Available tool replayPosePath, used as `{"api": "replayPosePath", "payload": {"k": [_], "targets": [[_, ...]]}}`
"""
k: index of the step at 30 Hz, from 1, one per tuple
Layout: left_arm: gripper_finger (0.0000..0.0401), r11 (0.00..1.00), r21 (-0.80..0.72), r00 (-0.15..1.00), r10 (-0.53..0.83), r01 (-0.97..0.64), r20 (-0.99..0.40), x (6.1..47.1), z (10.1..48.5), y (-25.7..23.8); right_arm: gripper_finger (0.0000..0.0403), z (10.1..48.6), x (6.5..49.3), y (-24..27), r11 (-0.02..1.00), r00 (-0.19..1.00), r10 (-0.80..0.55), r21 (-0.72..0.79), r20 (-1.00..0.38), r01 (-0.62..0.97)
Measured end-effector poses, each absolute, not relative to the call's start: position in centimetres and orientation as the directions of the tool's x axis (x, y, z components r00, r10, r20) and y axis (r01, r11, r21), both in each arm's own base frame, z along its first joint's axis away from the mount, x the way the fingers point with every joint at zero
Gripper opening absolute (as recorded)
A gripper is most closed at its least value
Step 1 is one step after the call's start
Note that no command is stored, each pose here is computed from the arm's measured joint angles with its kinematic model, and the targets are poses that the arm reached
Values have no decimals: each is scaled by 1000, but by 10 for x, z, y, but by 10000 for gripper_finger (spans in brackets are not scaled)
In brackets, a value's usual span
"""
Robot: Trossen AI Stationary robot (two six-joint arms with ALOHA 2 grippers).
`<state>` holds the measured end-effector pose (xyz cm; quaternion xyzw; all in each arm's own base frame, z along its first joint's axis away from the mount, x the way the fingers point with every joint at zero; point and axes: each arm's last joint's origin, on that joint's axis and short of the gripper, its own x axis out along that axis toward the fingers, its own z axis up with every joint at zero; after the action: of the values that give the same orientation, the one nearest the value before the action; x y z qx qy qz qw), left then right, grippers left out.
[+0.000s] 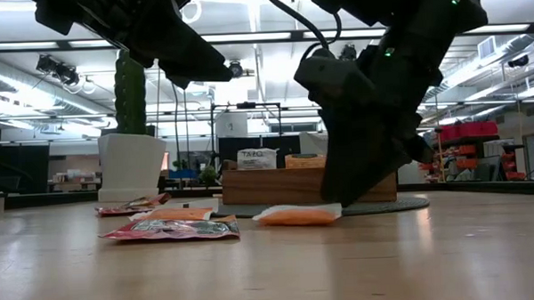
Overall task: Pick & Place Tea
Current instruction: Put the white tea bag into the left section of the wooden organizer
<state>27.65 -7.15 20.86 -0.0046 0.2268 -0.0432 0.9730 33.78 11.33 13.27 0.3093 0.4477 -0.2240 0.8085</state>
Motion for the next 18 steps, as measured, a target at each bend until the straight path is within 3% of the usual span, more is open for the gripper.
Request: {"api": "replayPosePath", "payload": {"k": [4, 8, 18], "targets": [[170, 996, -15, 893, -86, 89, -441, 277, 209, -72, 117, 132, 336, 117, 709, 477, -22, 323, -879, 627], [170, 996, -14, 894, -84, 87, -441, 277, 209, -71, 137, 132, 336, 117, 704, 465, 23, 344, -885, 622], [170, 996, -13, 892, -84, 87, -445, 277, 208, -71, 165, 128, 351, 107, 687, 529, 65, 422, -846, 591]]}}
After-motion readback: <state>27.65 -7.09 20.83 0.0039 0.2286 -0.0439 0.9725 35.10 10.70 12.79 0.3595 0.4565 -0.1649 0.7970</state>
